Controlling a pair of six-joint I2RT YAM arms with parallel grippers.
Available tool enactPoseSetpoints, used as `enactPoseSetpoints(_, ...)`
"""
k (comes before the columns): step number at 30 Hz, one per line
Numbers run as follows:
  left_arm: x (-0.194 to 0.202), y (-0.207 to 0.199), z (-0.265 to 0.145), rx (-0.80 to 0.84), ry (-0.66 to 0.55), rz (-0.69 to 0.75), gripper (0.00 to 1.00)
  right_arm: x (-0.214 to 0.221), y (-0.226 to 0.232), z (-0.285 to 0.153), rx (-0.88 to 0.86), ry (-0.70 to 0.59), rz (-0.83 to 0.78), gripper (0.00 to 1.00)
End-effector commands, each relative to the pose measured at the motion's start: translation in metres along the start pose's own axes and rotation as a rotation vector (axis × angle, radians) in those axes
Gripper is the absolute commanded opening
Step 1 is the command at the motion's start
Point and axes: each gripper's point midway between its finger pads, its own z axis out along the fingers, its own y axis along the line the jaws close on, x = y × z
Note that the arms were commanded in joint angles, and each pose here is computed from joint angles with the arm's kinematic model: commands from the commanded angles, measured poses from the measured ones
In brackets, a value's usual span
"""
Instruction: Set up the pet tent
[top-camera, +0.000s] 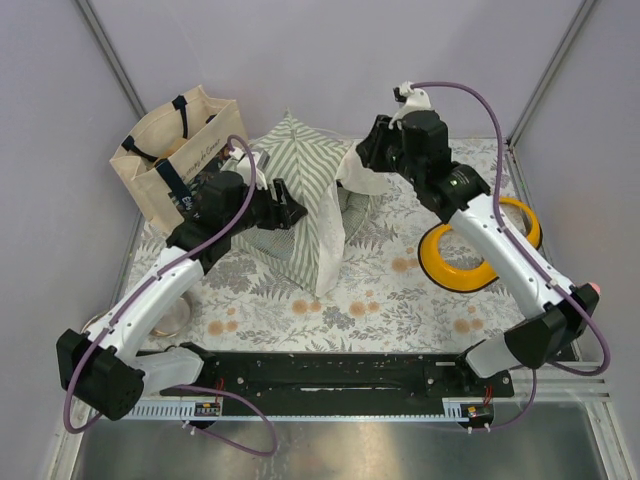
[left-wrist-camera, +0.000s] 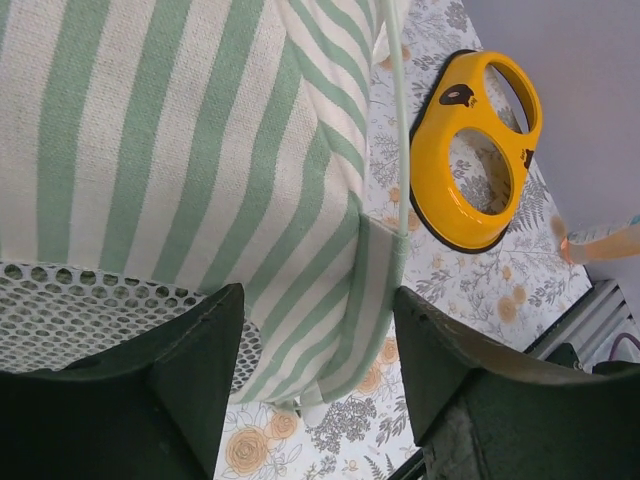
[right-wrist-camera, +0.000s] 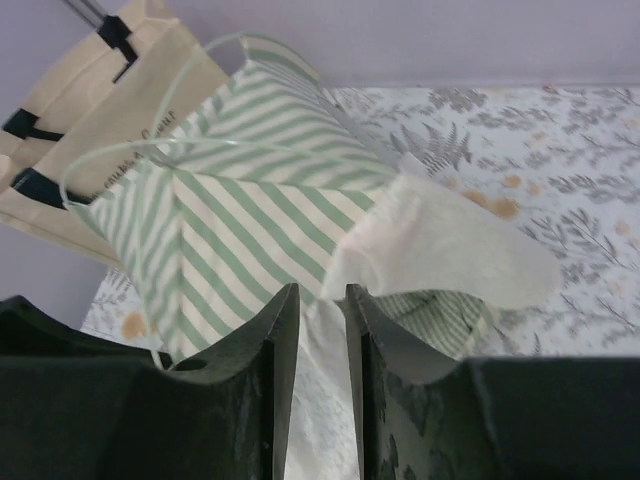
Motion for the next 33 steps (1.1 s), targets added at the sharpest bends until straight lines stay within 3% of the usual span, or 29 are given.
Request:
enactPoseSetpoints(1, -0.040, -0.011, 0.003, 0.017, -0.123, 0.035, 0.64, -0.011, 0.036, 0.034, -0.154, -0.022, 0.003, 0.33)
enactPoseSetpoints(7, -0.040, -0.014, 0.003, 0.036, -0.130, 0.057, 0.75, 0.008, 0.037, 0.082, -0.147, 0.035, 0.037, 0.33)
enactPoseSetpoints(11, -0.041, -0.011, 0.002, 0.021, -0.134, 0.066, 0.75, 0.032, 0.001, 0.099, -0.002, 0.076, 0.061, 0.27)
enactPoseSetpoints(14, -0.042, -0.005, 0.004, -0.010, -0.130, 0.063, 0.72, 0.057, -0.026, 0.088, 0.104, 0.123, 0.065, 0.25)
enactPoseSetpoints(18, -0.038, -0.001, 0.012, -0.020, -0.108, 0.077, 0.72, 0.092, -0.050, 0.058, 0.172, 0.169, 0.112, 0.34)
enactPoseSetpoints(27, -0.033, 0.003, 0.015, -0.030, -0.085, 0.093, 0.72, 0.173, -0.078, 0.039, 0.255, 0.373, 0.170, 0.46)
enactPoseSetpoints(30, -0.034, 0.000, 0.013, -0.021, -0.088, 0.095, 0.72, 0.165, -0.071, 0.025, 0.216, 0.359, 0.171, 0.49)
enactPoseSetpoints(33, -0.034, -0.005, 0.011, 0.003, -0.089, 0.094, 0.73, 0.118, -0.047, 0.013, 0.106, 0.240, 0.146, 0.50)
